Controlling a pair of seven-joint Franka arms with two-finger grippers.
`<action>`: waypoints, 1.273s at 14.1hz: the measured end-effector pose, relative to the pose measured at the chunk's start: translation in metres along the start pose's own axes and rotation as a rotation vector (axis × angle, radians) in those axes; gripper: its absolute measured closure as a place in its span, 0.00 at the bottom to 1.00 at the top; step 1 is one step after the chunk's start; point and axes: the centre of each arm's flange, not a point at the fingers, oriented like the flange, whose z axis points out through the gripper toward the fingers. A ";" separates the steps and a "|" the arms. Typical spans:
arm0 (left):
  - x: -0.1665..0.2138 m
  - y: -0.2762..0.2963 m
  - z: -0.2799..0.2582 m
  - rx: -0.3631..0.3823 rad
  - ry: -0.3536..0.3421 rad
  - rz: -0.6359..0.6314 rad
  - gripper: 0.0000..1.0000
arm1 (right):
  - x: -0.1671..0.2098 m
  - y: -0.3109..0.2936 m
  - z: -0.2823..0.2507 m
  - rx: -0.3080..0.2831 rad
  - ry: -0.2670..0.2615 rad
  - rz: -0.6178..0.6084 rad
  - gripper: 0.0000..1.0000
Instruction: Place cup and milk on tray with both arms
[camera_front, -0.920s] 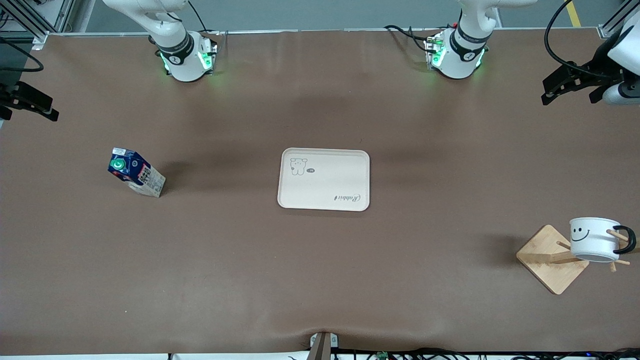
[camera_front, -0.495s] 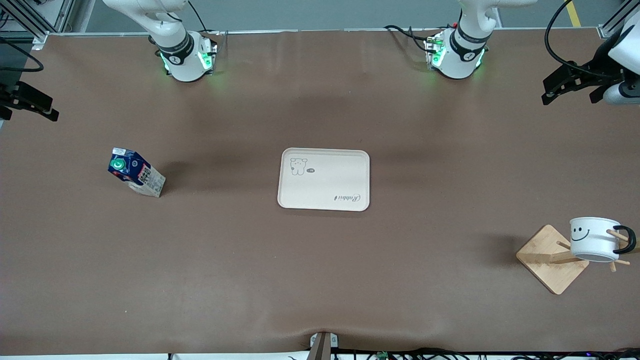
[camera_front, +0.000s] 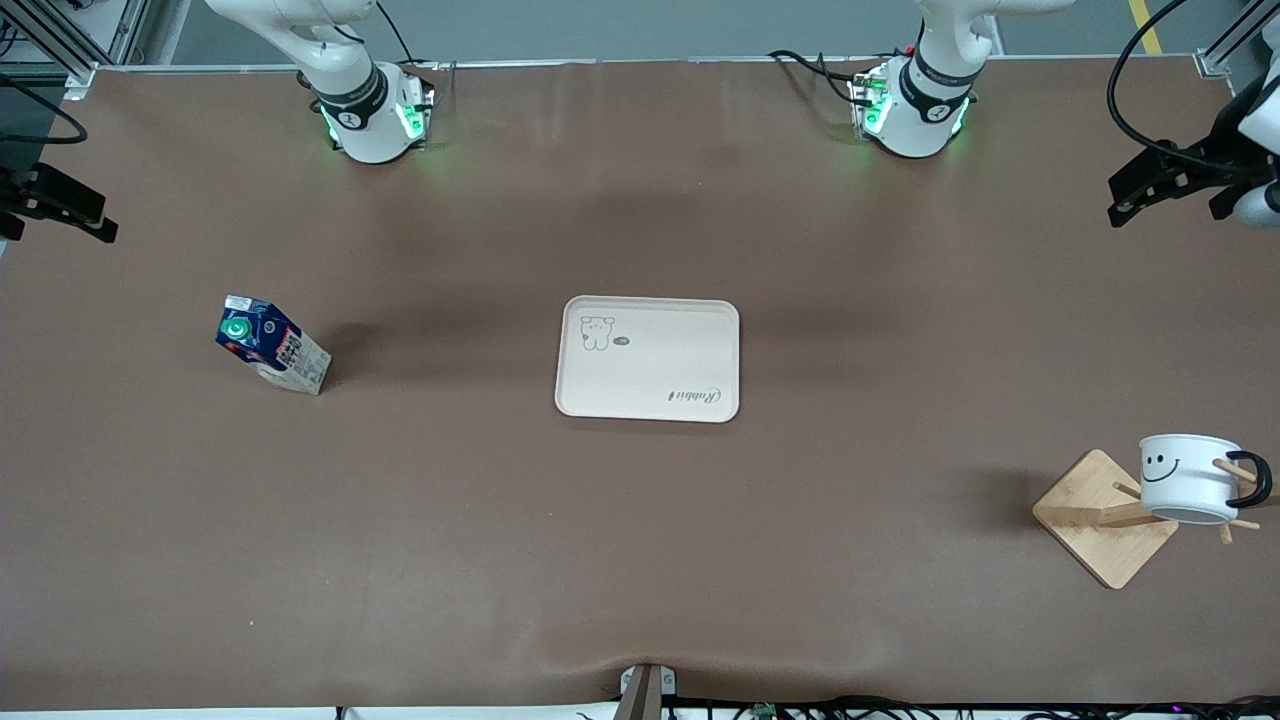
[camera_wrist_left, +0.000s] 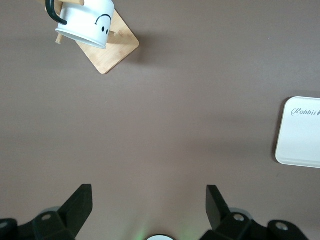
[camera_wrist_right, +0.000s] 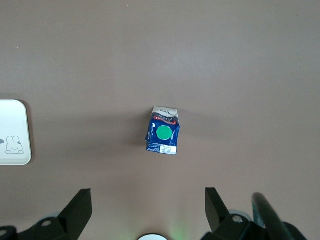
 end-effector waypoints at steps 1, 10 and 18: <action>0.004 -0.001 0.004 0.001 -0.004 -0.006 0.00 | 0.000 0.000 0.000 0.000 0.000 0.000 0.00; 0.049 -0.063 0.084 -0.010 0.144 -0.132 0.00 | 0.003 0.001 0.004 0.000 -0.008 0.001 0.00; 0.036 -0.100 0.180 -0.073 0.305 -0.313 0.00 | 0.003 0.001 0.004 0.000 -0.008 0.002 0.00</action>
